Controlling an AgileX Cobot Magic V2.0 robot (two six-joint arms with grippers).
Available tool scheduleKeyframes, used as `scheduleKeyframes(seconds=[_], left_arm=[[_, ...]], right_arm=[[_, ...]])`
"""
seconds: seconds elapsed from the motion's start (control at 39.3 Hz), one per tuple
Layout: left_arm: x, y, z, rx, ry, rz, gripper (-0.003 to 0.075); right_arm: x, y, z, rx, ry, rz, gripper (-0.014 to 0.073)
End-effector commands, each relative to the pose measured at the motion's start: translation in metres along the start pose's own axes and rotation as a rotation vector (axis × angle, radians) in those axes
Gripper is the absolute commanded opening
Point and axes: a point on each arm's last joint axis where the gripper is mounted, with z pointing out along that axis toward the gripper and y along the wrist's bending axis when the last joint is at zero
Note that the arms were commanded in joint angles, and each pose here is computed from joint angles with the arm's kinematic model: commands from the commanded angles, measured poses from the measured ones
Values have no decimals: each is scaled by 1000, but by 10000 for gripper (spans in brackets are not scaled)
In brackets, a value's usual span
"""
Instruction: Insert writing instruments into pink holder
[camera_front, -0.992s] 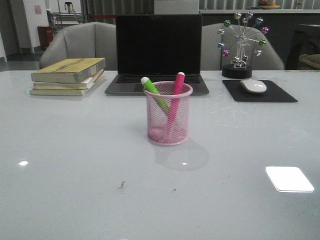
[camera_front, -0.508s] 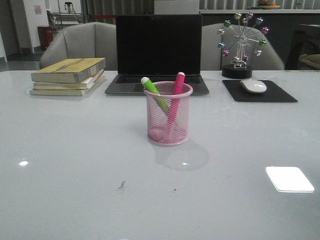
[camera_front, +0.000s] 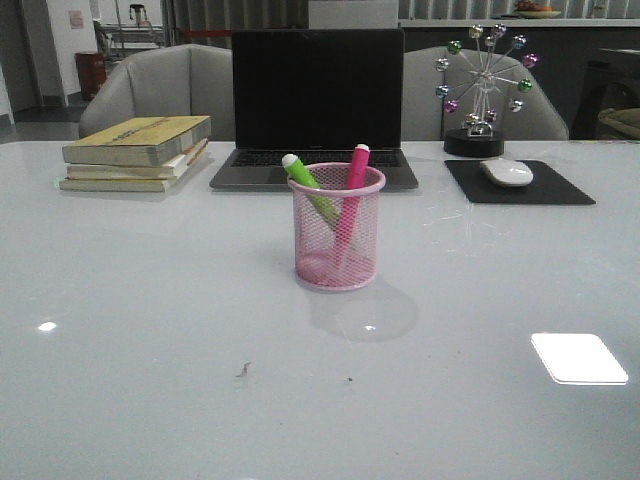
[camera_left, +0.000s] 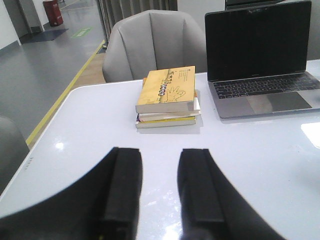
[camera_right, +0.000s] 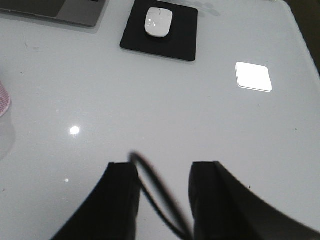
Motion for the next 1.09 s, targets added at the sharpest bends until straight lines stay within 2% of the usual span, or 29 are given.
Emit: scheduleKeyframes(seconds=[0.0,0.36,1.07], left_arm=[[-6,-1,-2,23,-27,-18,267],[15,-3,1,25,33,-24,267],[15,-3,1,25,33,-24,267]], right_arm=[[-15,-2,-5,12,-105,-19,379],[-15,-2,-5,12,-105,-19,379],[-15,-2,-5,12,-106,-19,379]])
